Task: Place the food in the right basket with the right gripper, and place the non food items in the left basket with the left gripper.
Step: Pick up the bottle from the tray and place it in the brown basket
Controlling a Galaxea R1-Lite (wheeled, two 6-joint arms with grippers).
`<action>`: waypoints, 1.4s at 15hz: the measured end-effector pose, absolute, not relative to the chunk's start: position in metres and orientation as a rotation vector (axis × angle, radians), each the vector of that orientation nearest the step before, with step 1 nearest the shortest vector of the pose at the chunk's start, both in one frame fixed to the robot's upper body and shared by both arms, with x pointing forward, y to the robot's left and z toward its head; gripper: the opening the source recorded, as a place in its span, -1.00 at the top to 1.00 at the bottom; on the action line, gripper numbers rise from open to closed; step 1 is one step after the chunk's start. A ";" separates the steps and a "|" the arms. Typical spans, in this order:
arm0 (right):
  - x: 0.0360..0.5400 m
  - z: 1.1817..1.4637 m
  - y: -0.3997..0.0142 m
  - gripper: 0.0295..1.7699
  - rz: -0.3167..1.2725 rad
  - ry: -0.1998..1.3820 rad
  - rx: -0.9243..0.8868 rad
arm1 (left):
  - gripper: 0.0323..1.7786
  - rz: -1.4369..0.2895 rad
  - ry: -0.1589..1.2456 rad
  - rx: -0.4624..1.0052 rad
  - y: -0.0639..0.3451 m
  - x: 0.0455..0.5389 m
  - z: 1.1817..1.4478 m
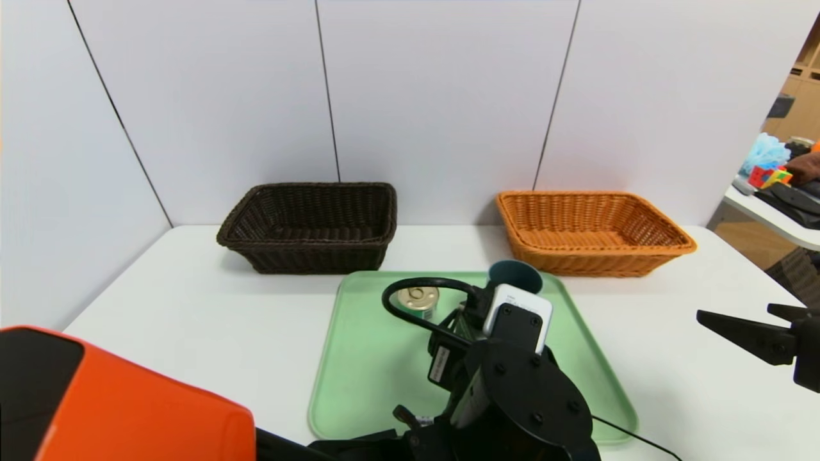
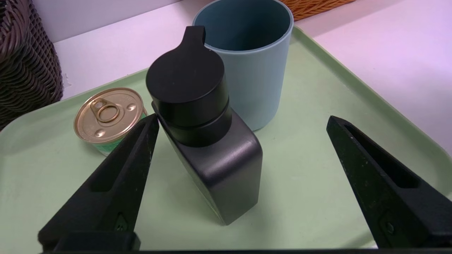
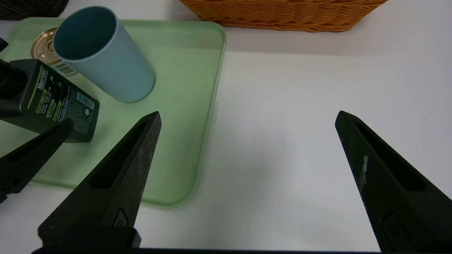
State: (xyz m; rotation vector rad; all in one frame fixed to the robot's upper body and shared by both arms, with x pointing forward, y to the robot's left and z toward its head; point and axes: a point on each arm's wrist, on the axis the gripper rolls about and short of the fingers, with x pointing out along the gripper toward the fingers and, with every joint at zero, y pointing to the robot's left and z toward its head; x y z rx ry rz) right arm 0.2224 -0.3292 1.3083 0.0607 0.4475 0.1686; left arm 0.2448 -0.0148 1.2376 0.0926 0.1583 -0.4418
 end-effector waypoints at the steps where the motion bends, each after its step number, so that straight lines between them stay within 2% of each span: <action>1: 0.222 1.308 -0.329 -0.92 0.168 0.448 0.061 | -0.90 -0.434 0.150 0.093 -0.016 0.247 1.235; 21: 0.222 1.306 -0.329 -0.92 0.186 0.454 0.065 | -0.90 -0.381 0.107 0.147 -0.011 0.253 1.210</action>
